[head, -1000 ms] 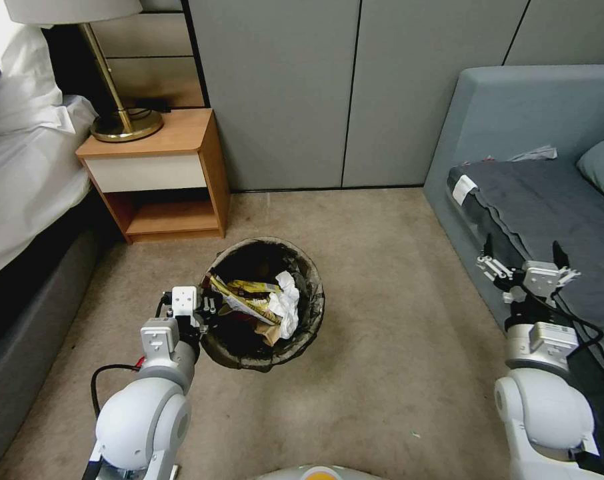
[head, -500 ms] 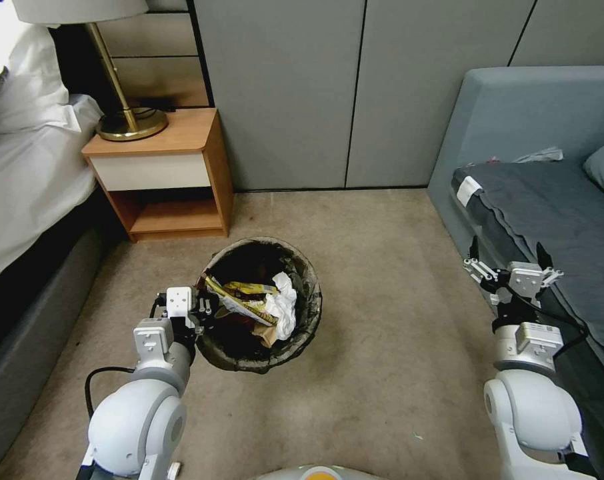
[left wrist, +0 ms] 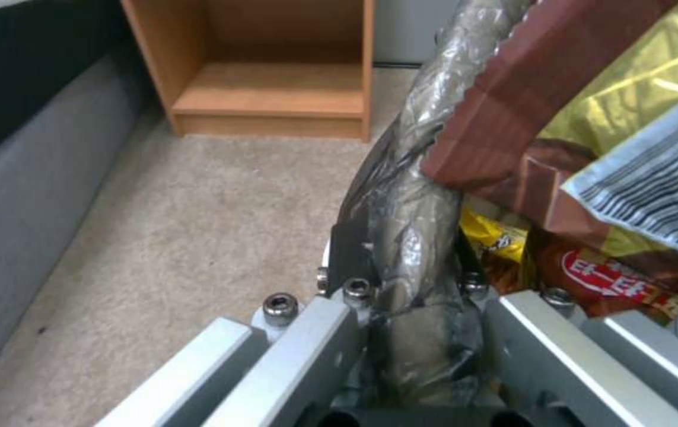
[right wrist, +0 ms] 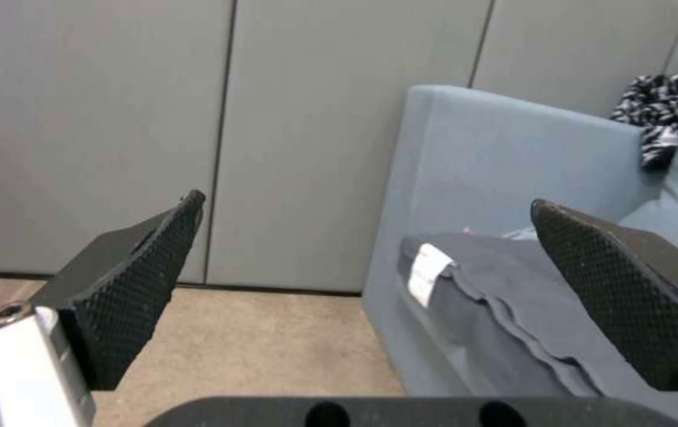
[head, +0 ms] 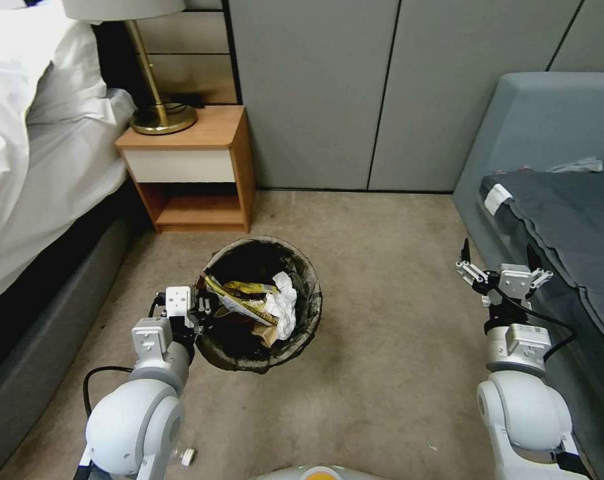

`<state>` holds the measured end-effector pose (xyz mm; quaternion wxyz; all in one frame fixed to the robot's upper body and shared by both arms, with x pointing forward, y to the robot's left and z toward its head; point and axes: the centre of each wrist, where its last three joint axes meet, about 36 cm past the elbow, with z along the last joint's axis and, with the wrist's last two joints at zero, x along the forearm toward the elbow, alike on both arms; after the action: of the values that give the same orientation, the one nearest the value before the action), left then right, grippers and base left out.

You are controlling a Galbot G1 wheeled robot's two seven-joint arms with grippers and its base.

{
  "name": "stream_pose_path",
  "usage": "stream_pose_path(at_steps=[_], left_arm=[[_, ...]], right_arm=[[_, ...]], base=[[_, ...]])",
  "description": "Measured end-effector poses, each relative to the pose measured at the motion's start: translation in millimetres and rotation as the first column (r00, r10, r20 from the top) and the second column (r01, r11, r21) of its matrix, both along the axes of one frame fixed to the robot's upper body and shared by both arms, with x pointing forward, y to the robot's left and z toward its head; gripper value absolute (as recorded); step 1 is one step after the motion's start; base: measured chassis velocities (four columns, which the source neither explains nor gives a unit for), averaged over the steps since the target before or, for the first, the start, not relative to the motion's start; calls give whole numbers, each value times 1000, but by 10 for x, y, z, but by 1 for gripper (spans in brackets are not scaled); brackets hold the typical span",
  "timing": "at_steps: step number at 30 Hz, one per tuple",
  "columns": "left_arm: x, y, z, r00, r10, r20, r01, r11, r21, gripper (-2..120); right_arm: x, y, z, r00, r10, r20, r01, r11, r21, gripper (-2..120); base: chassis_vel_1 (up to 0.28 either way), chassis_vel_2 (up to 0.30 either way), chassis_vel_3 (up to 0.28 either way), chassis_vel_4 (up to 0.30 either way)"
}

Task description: Pick up the trash bin, then pick up the garbage from the floor and place it into the trash bin.

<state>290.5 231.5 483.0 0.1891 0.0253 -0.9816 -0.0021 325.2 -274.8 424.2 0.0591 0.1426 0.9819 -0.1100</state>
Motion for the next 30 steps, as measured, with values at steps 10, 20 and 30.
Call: stream_pose_path(at_steps=[10, 20, 30], left_arm=[[4, 4, -14, 1000, -1, -2, 1, 1000, 1, 0], [16, 5, -43, 1000, -1, -6, 1, 1000, 2, 0], [29, 3, -60, 1000, -3, -8, 3, 1000, 1, 0]], right_arm=[[7, -8, -21, 1000, 0, 4, 0, 1000, -3, 100], [22, -26, -60, 1000, -4, 1, 4, 1000, -11, 100], [22, -21, -79, 1000, -6, -2, 6, 1000, -10, 100]], base=[[33, 34, 40, 33], [24, 28, 23, 26], [30, 31, 30, 24]])
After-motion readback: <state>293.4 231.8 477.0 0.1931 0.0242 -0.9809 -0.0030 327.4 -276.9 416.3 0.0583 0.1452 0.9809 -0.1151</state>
